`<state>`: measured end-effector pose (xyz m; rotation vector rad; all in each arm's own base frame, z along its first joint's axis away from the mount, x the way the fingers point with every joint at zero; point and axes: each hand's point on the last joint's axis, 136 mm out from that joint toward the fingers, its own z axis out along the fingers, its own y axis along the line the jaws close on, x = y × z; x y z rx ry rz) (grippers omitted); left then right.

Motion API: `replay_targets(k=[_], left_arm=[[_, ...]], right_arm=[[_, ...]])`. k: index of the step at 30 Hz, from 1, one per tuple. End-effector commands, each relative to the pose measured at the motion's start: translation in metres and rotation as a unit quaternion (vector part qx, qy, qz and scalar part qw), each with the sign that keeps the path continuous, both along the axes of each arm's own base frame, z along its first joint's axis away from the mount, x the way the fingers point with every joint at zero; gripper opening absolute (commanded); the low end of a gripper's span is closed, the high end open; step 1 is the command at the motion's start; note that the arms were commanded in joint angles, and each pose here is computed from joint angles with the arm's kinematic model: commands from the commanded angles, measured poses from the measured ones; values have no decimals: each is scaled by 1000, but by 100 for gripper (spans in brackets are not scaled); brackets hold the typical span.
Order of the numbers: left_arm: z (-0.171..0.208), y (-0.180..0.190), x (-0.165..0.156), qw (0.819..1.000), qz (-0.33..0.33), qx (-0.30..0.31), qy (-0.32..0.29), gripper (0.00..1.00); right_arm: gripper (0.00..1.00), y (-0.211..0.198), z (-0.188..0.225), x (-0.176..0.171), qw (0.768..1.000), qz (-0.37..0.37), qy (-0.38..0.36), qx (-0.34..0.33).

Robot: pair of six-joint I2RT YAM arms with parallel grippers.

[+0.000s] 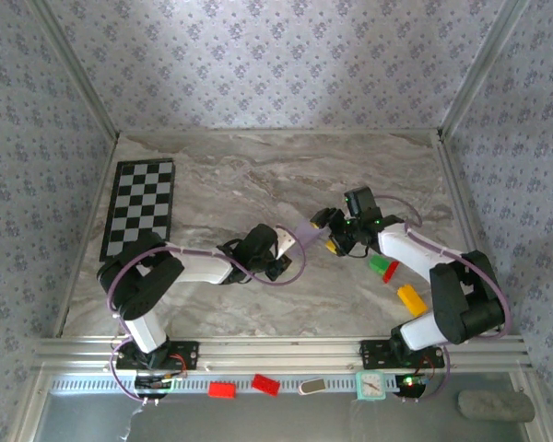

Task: Fold a paper plane with a square sheet of paper (pick it up from the middle)
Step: Fold the wing for the fifth time at the center of the table.

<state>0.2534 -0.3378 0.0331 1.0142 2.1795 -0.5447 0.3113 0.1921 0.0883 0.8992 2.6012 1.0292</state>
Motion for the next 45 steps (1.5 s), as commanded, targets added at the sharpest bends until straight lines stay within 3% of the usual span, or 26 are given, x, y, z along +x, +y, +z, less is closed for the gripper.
replay_targets(k=[1, 24, 36, 45], left_arm=[[-5, -1, -4, 1000, -2, -8, 13, 17], [1, -1, 1, 999, -18, 30, -32, 20], [7, 1, 1, 997, -19, 43, -57, 25], [17, -3, -11, 998, -33, 10, -45, 33]], right_arm=[[75, -6, -6, -7, 1000, 9, 8, -16], [70, 46, -43, -21, 987, 72, 143, 24], [41, 48, -42, -26, 985, 64, 154, 28], [8, 47, -40, -25, 986, 56, 151, 37]])
